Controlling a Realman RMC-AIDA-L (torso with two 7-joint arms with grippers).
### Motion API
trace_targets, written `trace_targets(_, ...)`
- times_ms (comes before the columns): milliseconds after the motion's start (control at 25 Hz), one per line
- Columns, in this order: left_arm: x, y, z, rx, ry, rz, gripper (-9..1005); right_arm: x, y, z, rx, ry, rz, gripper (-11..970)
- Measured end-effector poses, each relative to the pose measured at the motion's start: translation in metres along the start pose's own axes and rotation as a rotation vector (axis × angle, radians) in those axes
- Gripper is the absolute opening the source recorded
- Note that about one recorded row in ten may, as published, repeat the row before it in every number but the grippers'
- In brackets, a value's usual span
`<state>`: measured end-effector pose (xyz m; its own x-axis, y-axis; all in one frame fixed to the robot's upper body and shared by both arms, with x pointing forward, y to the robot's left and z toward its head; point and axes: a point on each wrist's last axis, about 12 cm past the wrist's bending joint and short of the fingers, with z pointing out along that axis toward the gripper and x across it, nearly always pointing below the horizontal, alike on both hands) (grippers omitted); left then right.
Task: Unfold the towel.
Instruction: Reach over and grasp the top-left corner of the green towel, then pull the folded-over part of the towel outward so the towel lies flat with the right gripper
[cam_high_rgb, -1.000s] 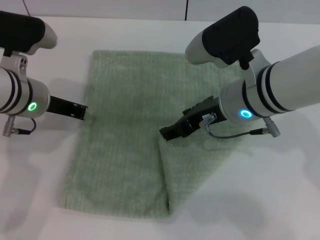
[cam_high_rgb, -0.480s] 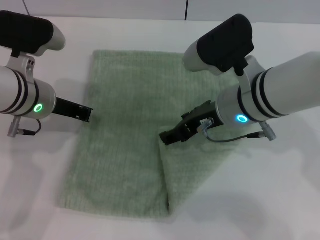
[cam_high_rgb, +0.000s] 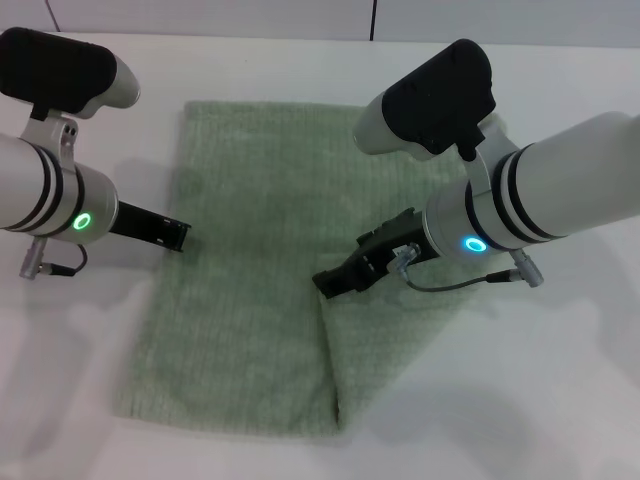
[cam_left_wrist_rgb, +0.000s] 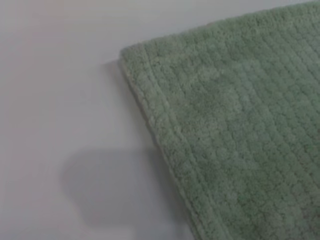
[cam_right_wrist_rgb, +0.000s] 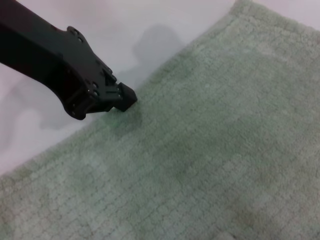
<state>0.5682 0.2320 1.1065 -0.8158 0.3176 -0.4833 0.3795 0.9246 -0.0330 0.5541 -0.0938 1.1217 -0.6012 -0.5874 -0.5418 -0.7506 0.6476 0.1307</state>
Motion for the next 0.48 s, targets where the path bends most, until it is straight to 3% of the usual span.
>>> trace_targets(480,-0.008,-0.01,-0.013,0.007,-0.045,0.035,32,-0.002,-0.001,0.0,0.003,-0.003,-0.005,714)
